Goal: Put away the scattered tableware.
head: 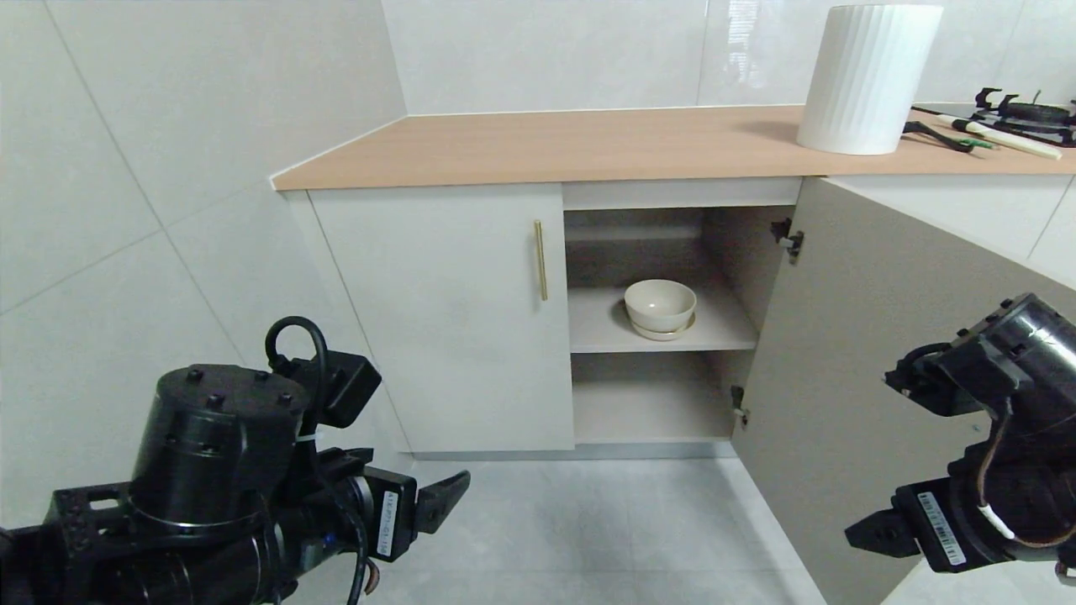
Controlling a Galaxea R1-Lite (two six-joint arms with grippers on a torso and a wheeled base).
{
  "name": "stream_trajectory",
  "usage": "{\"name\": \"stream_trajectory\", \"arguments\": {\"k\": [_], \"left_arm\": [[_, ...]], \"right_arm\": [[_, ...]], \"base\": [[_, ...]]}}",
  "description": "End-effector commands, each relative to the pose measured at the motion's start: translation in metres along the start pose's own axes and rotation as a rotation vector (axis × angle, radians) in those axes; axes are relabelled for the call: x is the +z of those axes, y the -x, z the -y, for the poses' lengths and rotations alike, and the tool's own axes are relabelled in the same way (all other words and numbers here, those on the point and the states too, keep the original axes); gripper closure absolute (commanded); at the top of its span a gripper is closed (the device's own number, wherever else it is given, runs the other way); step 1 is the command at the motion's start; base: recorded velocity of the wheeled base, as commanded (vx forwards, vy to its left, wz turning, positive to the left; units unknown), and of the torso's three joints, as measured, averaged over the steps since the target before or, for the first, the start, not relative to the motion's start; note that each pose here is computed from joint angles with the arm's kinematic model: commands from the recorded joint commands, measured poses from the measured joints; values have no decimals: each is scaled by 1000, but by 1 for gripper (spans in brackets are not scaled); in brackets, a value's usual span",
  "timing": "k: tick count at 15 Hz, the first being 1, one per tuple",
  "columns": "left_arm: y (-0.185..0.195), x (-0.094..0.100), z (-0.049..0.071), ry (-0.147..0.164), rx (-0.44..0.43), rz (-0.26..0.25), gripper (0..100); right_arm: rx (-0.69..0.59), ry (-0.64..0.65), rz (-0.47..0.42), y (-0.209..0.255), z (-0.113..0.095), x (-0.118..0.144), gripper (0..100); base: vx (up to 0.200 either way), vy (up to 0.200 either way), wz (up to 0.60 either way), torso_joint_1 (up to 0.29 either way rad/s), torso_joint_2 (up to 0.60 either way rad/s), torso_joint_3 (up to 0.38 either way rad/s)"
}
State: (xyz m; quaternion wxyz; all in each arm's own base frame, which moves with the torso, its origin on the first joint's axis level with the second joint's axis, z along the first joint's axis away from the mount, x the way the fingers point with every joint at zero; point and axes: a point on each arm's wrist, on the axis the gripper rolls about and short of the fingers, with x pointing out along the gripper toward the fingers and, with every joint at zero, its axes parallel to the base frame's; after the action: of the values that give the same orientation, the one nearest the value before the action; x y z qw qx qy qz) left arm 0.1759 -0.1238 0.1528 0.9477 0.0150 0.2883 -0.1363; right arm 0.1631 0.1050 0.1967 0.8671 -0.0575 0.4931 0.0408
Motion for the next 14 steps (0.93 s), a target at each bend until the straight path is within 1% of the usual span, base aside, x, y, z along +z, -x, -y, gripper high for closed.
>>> {"name": "stream_trajectory", "arguments": {"k": [1,3,4,5,6,8,11,12,14], "left_arm": [[-1,0,-1,2,4,-3,0],[-1,0,-1,2,4,-3,0],[-1,0,-1,2,4,-3,0],[-1,0,-1,2,4,-3,0],[-1,-1,-1,1,5,-6,0],[-1,-1,-1,0,5,-6,0],[-1,-2,-1,-1,5,-7,0],[-1,-2,-1,1,5,-7,0],[-1,-2,-1,1,5,-7,0]], "right_arm": [[-8,0,-11,-2,0,1,0],[-24,11,-41,-1,1,-2,0],[-39,16,-72,1,3,-1,0],[-39,16,-72,1,3,-1,0],[-72,-3,-98,0,8,2,0],[-94,-35,-91,1,15,5,0],[-152,-83,-65,4,28,9,0],[-195,-92,-72,8,42,9,0],[-238,-143,-58,14,63,13,0]], "base": [[0,-200,0,-2,-7,12],[0,-200,0,5,2,-5],[0,-200,0,7,-2,2],[0,-200,0,-2,7,2],[0,-200,0,-2,-2,-2],[0,-200,0,7,5,5],[0,0,0,0,0,0],[0,0,0,0,0,0],[0,0,0,0,0,0]]}}
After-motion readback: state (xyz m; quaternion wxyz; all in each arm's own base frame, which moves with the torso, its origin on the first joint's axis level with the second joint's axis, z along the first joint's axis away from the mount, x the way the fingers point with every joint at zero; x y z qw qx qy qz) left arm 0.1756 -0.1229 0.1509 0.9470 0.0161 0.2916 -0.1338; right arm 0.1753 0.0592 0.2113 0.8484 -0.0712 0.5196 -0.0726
